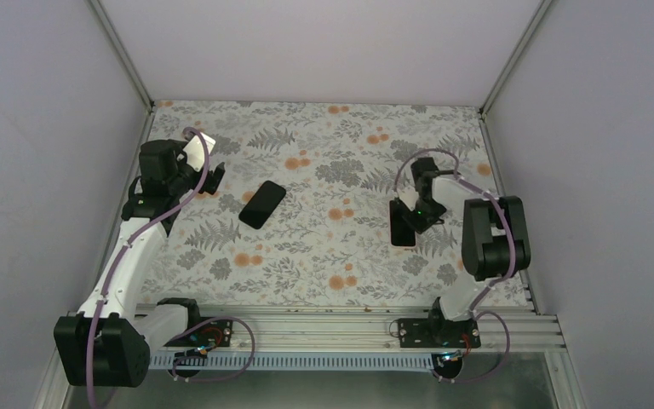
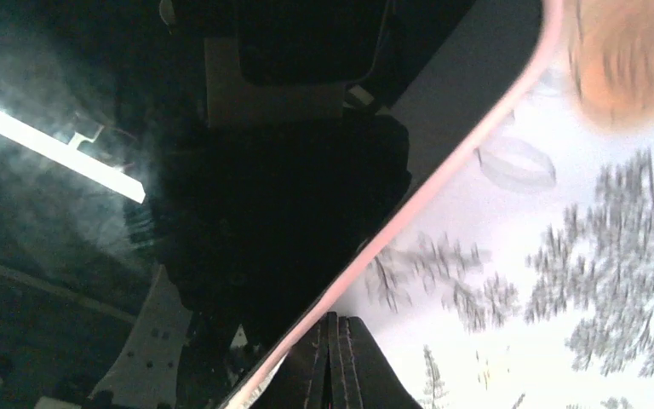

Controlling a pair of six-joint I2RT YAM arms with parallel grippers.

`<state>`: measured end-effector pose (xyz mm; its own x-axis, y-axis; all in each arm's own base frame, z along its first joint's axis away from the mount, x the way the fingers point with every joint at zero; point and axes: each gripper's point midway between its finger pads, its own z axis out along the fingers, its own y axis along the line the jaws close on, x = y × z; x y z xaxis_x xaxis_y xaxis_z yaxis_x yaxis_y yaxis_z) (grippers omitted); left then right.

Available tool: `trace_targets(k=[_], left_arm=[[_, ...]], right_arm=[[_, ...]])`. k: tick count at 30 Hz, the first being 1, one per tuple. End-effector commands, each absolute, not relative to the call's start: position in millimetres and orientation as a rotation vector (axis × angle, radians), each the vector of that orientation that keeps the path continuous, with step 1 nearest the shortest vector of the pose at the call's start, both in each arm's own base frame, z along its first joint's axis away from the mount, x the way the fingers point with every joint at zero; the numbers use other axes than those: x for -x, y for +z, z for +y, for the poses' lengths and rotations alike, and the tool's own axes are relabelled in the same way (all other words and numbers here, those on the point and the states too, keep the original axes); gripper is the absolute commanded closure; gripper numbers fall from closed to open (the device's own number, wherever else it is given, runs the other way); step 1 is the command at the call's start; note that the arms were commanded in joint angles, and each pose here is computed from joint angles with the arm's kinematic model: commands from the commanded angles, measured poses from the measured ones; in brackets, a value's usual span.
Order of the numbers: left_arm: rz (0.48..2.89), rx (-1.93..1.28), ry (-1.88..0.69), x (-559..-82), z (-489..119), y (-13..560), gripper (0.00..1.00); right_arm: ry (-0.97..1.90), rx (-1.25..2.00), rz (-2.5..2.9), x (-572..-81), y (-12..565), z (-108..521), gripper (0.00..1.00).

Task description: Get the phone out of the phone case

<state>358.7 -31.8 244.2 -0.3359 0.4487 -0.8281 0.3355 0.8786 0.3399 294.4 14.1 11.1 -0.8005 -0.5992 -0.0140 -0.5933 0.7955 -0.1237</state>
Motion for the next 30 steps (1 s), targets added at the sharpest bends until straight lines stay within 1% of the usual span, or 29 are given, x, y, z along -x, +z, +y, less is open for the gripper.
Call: trace_targets(k=[1,6,11,15,16,18,19,20,21,23,24,25,30], left_arm=[[1.933,-0.582,0.129,-357,-32,253,0.0],[1.939,-0.585,0.13,-355,-32,254,0.0],[1.943,-0.59,0.152,-352,-29,250,0.0],[1.949,-0.594,0.152,-351,-29,245,0.0],[1.95,-0.596,0.149,-351,-29,245,0.0],[1.948,-0.603,0.141,-351,-31,245,0.0],[1.946,-0.604,0.136,-352,-32,245,0.0],[1.948,-0.605,0.132,-352,-32,245,0.0],[1.946,-0.605,0.127,-353,-33,246,0.0],[1.945,-0.605,0.113,-354,-34,246,0.0],[1.943,-0.607,0.103,-355,-36,246,0.0],[1.94,-0.61,0.093,-355,-38,247,0.0],[1.932,-0.617,0.055,-356,-43,244,0.0]], right_arm=[[0.051,1.094,2.845,-315,-9,86,0.96],[0.154,1.243,2.829,-322,-13,145,0.96],[0.227,1.437,2.754,-311,-14,207,0.96],[0.148,1.424,2.699,-326,-4,221,0.95],[0.136,1.417,2.679,-330,2,221,0.89],[0.1,1.397,2.632,-340,16,215,0.72],[0.11,1.404,2.616,-340,23,213,0.66],[0.119,1.422,2.598,-339,29,210,0.56],[0.125,1.433,2.572,-337,39,207,0.48],[0.126,1.496,2.522,-328,50,202,0.34],[0.139,1.528,2.5,-322,56,201,0.3],[0.155,1.557,2.481,-316,61,200,0.28],[0.211,1.724,2.366,-289,82,195,0.28]])
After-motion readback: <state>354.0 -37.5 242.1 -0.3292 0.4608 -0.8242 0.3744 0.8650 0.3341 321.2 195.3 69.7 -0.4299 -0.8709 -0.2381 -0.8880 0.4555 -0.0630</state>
